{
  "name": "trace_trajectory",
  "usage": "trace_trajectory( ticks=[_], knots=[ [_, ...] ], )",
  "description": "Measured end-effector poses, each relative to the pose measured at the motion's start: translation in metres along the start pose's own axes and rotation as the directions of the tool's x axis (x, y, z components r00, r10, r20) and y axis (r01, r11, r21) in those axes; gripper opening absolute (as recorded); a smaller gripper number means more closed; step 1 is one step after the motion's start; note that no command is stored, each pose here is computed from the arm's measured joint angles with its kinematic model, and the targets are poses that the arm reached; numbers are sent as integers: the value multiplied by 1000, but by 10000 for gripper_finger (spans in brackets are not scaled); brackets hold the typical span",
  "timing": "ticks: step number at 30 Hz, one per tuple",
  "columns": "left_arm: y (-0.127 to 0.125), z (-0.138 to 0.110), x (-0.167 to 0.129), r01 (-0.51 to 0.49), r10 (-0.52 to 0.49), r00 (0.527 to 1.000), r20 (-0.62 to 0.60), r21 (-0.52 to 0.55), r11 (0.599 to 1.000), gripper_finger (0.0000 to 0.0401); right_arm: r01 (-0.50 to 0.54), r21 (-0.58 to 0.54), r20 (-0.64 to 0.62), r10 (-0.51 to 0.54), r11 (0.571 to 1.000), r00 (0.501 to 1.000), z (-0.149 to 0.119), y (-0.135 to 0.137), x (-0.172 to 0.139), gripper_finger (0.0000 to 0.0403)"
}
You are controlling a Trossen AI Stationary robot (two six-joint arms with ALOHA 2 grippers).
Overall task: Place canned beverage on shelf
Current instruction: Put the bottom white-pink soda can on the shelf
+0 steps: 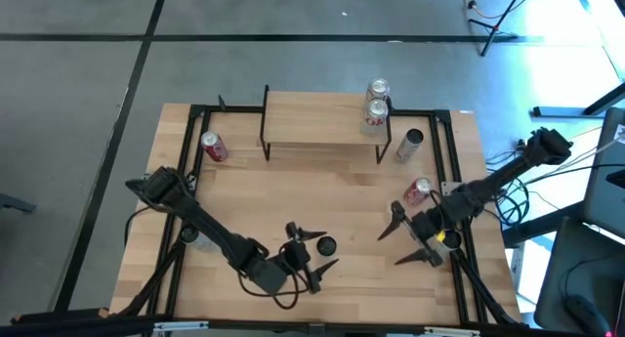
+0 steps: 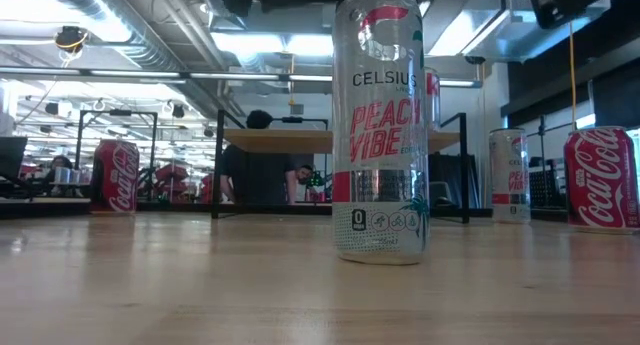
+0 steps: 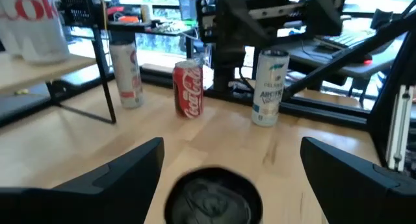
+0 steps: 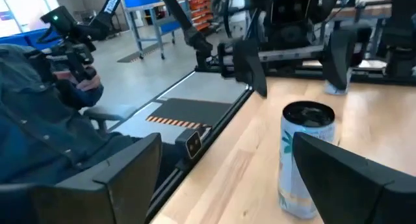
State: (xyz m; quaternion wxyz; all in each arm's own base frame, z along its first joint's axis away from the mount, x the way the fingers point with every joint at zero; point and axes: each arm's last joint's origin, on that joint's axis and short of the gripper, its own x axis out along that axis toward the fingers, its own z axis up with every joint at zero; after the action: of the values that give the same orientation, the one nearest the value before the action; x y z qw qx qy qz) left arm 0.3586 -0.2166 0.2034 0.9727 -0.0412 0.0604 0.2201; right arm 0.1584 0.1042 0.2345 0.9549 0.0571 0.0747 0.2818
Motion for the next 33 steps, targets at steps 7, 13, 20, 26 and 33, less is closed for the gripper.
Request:
trace_trajectory(
  ticks=[7,13,20,26,33],
  knots=[
    [-1,-15,5,-19,20,1000,-17,32,999,346,8,-5,-7,-8,1000,1000,-7,8,11,335],
    [-1,-21,8,-19,20,999,-32,49,999,346,8,-3,-9,-8,1000,1000,-10,8,17,335],
    [6,-27,12,-52,56,996,-76,50,997,346,11,-4,-13,-11,1000,1000,-11,8,18,335],
    [10,-33,22,10,-10,991,-137,-6,1000,346,13,-6,-12,-13,1000,1000,-11,7,18,335],
    [12,-46,26,-33,36,988,-150,23,999,325,14,-7,-10,-14,1000,1000,-11,7,18,335]
  ],
)
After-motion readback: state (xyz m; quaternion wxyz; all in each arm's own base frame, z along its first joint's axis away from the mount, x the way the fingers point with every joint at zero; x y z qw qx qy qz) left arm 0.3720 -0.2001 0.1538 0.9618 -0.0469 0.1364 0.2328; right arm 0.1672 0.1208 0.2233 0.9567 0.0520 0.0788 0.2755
